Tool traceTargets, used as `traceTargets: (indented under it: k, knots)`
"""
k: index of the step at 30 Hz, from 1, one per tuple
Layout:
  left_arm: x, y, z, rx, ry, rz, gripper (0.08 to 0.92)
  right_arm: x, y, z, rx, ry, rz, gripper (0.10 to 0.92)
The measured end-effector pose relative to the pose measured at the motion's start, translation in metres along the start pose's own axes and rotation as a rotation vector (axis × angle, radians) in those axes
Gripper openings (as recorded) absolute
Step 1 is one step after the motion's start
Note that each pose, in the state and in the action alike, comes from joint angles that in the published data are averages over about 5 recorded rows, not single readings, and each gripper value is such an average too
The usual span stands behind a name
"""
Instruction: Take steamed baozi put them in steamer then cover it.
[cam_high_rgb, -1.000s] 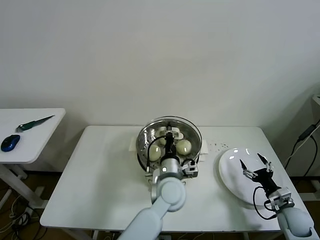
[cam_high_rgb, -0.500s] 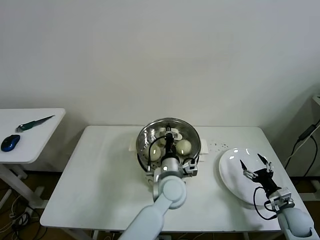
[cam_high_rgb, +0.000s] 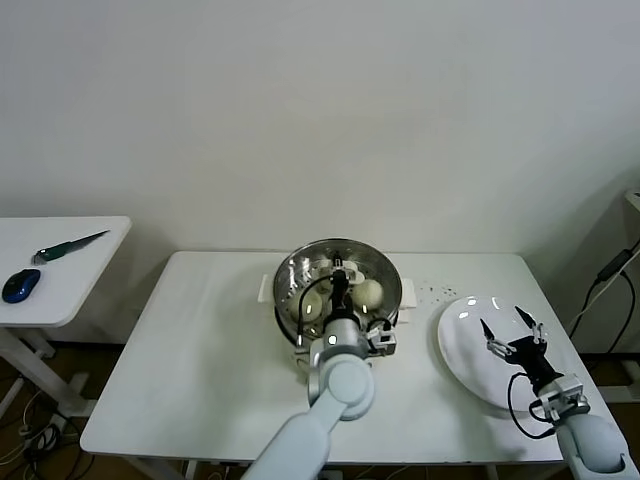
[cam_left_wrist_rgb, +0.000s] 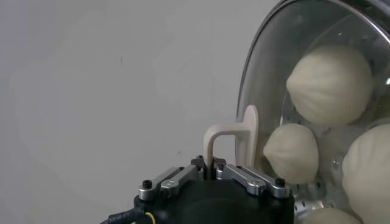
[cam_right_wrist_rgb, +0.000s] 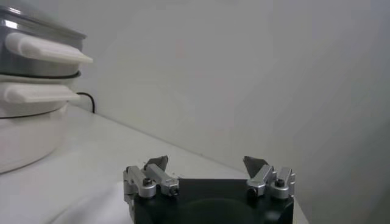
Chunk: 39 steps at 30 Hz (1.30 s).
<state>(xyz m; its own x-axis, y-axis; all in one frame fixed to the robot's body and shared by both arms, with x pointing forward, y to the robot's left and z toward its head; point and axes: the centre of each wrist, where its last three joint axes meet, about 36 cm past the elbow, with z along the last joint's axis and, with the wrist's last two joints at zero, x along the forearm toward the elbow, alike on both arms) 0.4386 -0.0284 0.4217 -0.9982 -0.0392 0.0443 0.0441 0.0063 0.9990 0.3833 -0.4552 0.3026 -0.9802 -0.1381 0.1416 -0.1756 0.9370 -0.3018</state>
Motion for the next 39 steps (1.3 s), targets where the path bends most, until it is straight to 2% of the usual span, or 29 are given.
traceTargets:
  k: [12, 15, 25, 35, 39]
  knots:
    - [0.001, -0.005, 0.001, -0.003, 0.002, -0.006, 0.148, 0.0, -0.001, 0.0, 0.004, -0.001, -0.001, 0.823]
    - [0.003, -0.006, 0.002, -0.003, 0.0, -0.004, 0.189, 0.001, -0.002, -0.001, 0.005, -0.001, 0.0, 0.823]
    - [0.017, 0.003, 0.01, 0.014, -0.012, 0.0, 0.473, 0.002, -0.005, -0.004, 0.007, 0.012, 0.006, 0.823]
    - [0.045, 0.019, 0.029, 0.054, -0.04, -0.004, 0.762, 0.002, -0.009, -0.015, 0.007, 0.042, 0.034, 0.823]
    - [0.057, 0.025, 0.043, 0.075, -0.042, -0.006, 0.817, 0.003, -0.009, -0.021, 0.004, 0.053, 0.039, 0.823]
